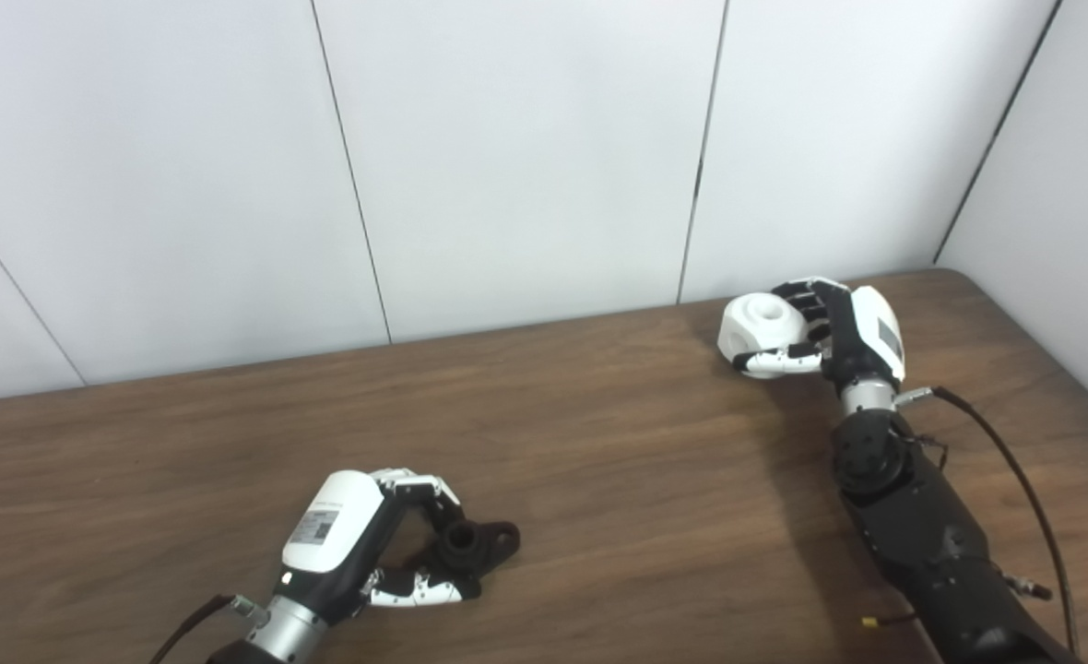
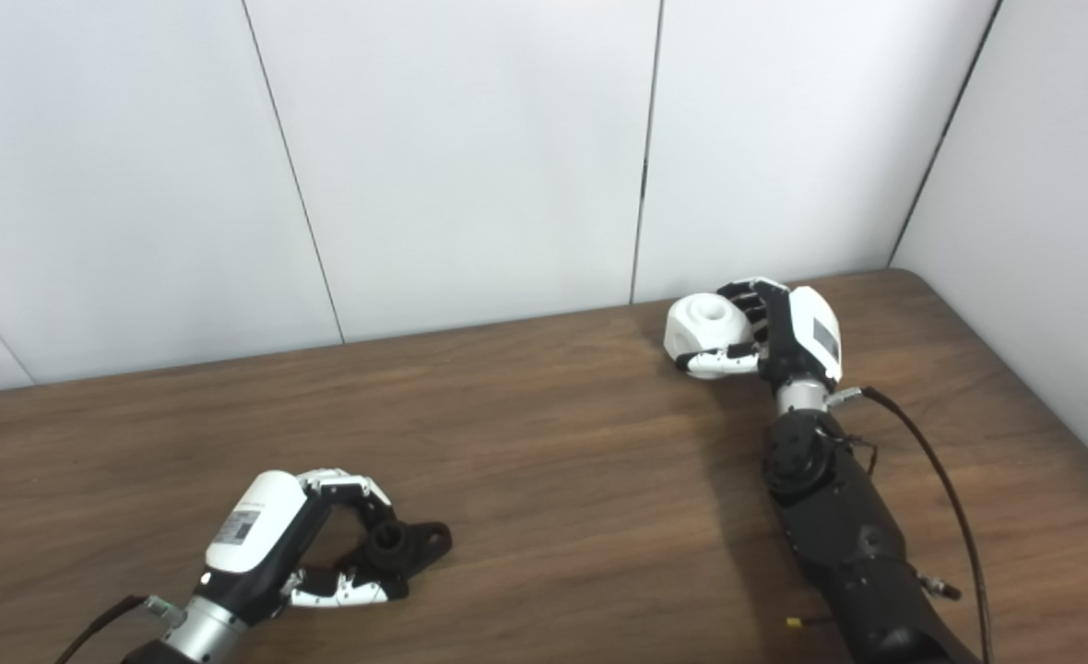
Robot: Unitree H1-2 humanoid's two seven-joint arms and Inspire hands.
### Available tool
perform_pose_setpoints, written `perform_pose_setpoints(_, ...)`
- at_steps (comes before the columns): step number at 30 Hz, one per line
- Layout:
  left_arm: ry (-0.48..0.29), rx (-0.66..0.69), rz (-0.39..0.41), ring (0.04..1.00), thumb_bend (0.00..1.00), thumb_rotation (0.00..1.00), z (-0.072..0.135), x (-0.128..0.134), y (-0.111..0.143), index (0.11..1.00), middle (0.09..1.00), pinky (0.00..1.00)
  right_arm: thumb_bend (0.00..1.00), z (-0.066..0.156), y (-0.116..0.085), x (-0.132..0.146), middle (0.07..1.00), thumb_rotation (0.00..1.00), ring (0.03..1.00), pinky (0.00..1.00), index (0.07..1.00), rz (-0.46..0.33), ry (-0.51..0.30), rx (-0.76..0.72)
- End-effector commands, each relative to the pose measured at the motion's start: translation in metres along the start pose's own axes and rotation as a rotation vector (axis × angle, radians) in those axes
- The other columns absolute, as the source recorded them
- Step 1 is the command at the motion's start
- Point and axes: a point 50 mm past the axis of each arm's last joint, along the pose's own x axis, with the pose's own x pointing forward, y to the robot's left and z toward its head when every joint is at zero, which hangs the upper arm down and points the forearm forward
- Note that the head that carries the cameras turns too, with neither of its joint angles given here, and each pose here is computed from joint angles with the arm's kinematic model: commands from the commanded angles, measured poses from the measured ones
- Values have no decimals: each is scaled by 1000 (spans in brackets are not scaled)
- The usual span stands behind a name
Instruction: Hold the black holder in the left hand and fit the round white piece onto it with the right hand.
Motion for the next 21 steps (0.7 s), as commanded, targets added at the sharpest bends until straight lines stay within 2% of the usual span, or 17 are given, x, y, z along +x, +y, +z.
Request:
perform_pose_setpoints(1, 57, -8, -64, 645, 525, 0, -9, -23, -19, 482, 492, 667, 513, 19, -12, 17, 575, 147, 523, 440, 495, -65, -68, 26)
perform_pose_setpoints(13, 62, -6, -66, 653, 525, 0, -9, -22, -17, 482, 493, 673, 509, 22, -14, 17, 582, 142, 534, 442, 491, -77, -80, 19)
perform_pose_setpoints(21, 63, -8, -64, 651, 525, 0, -11, -22, -17, 482, 493, 671, 510, 20, -16, 16, 561, 143, 500, 407, 491, -90, -83, 19)
